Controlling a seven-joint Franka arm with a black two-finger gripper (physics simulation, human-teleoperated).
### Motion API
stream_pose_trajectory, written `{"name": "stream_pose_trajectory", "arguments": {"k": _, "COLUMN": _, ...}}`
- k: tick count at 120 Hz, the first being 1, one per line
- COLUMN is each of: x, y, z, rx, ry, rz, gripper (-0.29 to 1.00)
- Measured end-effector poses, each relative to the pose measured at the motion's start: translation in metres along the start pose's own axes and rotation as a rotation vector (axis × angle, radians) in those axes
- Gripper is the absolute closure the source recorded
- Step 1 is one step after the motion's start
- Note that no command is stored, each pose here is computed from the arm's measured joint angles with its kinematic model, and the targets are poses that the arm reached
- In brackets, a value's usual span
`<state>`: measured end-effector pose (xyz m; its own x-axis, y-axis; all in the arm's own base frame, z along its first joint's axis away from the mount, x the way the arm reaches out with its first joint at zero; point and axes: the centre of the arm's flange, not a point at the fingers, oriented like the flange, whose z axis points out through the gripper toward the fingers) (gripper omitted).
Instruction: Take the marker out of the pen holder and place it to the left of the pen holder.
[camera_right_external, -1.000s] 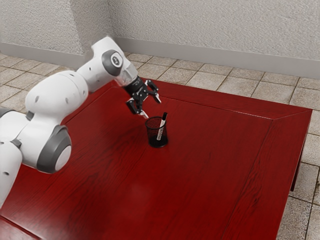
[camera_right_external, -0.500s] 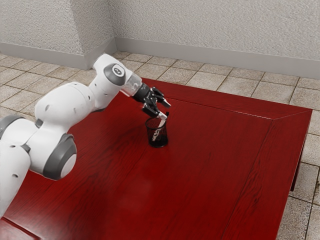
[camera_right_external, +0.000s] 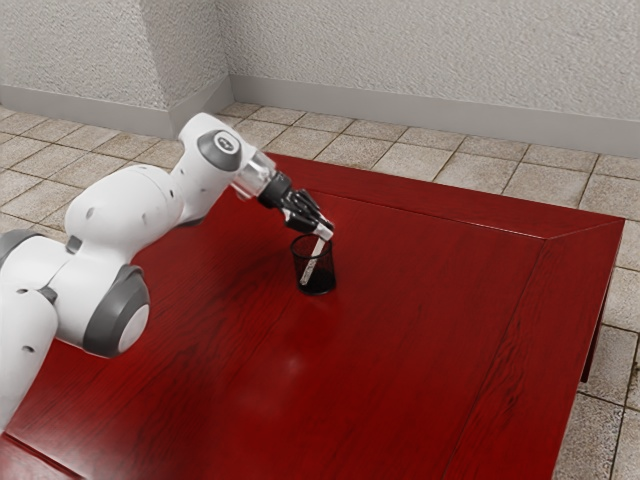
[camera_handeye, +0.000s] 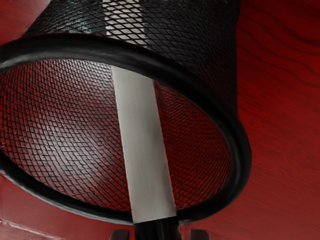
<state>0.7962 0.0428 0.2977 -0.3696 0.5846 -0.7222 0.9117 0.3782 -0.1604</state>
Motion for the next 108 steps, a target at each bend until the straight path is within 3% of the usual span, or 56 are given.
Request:
{"name": "stream_pose_trajectory", "arguments": {"k": 30, "x": -0.031, "y": -0.016, "z": -0.037, "rx": 0.058, "ry": -0.013, "rz": -0.028, "gripper": 0.74}}
{"name": "stream_pose_trajectory", "arguments": {"k": 48, "x": -0.101, "y": -0.050, "z": -0.113, "rx": 0.038, "ry": -0.039, "rz": 0.047, "gripper": 0.77}}
{"name": "stream_pose_trajectory", "arguments": {"k": 60, "x": -0.064, "y": -0.039, "z": -0.149, "rx": 0.036, "ry": -0.039, "rz": -0.001, "gripper": 0.78}}
{"name": "stream_pose_trajectory", "arguments": {"k": 78, "x": -0.004, "y": -0.021, "z": -0.115, "rx": 0.136, "ry": 0.084, "rz": -0.103, "gripper": 0.79}}
{"name": "stream_pose_trajectory", "arguments": {"k": 94, "x": 0.011, "y": -0.025, "z": -0.074, "rx": 0.248, "ry": 0.210, "rz": -0.198, "gripper": 0.79}}
{"name": "stream_pose_trajectory", "arguments": {"k": 108, "x": 0.009, "y": -0.035, "z": -0.051, "rx": 0.328, "ry": 0.266, "rz": -0.287, "gripper": 0.79}}
